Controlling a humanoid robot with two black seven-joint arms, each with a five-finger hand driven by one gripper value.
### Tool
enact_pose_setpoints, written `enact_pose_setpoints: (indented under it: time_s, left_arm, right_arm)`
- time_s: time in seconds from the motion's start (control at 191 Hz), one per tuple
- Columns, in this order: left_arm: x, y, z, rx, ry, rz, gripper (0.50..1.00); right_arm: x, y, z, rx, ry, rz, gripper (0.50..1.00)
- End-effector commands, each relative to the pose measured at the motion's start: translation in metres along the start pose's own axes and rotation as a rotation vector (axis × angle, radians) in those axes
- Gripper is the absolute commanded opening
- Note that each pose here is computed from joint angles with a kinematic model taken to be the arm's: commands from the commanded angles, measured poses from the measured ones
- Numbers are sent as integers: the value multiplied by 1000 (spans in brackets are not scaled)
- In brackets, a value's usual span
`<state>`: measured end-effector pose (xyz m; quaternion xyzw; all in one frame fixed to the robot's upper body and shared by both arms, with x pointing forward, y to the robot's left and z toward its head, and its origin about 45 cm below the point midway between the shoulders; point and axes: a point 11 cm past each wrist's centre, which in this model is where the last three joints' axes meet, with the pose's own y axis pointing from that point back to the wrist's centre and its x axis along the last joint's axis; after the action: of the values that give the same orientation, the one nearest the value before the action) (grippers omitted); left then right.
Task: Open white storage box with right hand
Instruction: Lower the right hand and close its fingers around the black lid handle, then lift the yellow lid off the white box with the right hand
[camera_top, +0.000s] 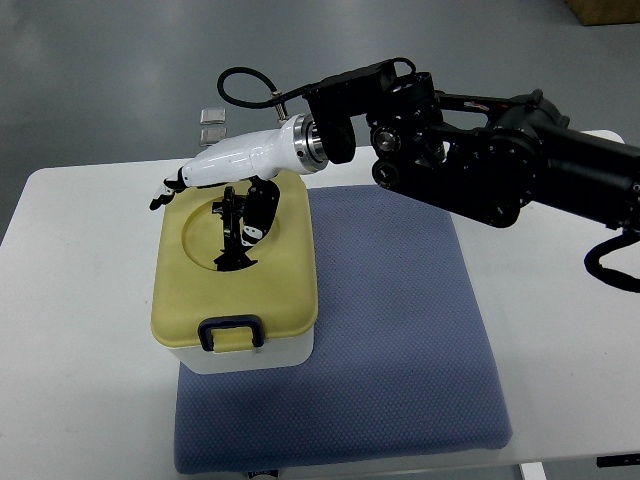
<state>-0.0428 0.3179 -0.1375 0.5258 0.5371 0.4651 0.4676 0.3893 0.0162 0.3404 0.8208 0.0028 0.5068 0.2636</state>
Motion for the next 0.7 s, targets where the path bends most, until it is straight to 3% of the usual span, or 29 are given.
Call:
enact_pose_setpoints:
  time_s: [0.0, 0.136, 0.188, 0.272, 0.351, 0.413, 0.46, 0.696]
  left_arm:
    - [0, 0, 0, 0, -2, -2, 1000]
    - [0, 0, 0, 0, -2, -2, 1000]
    - [0, 0, 0, 0, -2, -2, 1000]
    - [0, 0, 0, 0, -2, -2, 1000]
    - [-1, 0, 0, 0, -2, -5, 1000]
    - [-1, 0, 0, 1, -3, -3, 1000]
    - [-1, 0, 0, 0, -2, -5, 1000]
    - [-1, 0, 0, 1, -3, -5, 1000]
  right_arm:
    - [-1, 0, 3, -6, -8, 11, 919]
    - [-3, -2, 5, -6, -20, 22, 913]
    - [-5, -3, 10, -15, -34, 40, 889]
    - [-4, -3, 13, -17, -37, 71, 795]
    - [-4, -2, 13, -18, -37, 78, 637]
    - [-3, -1, 14, -21, -36, 80, 601]
    - [-3, -2, 15, -23, -36, 86, 521]
    - [0, 0, 15, -25, -34, 108, 500]
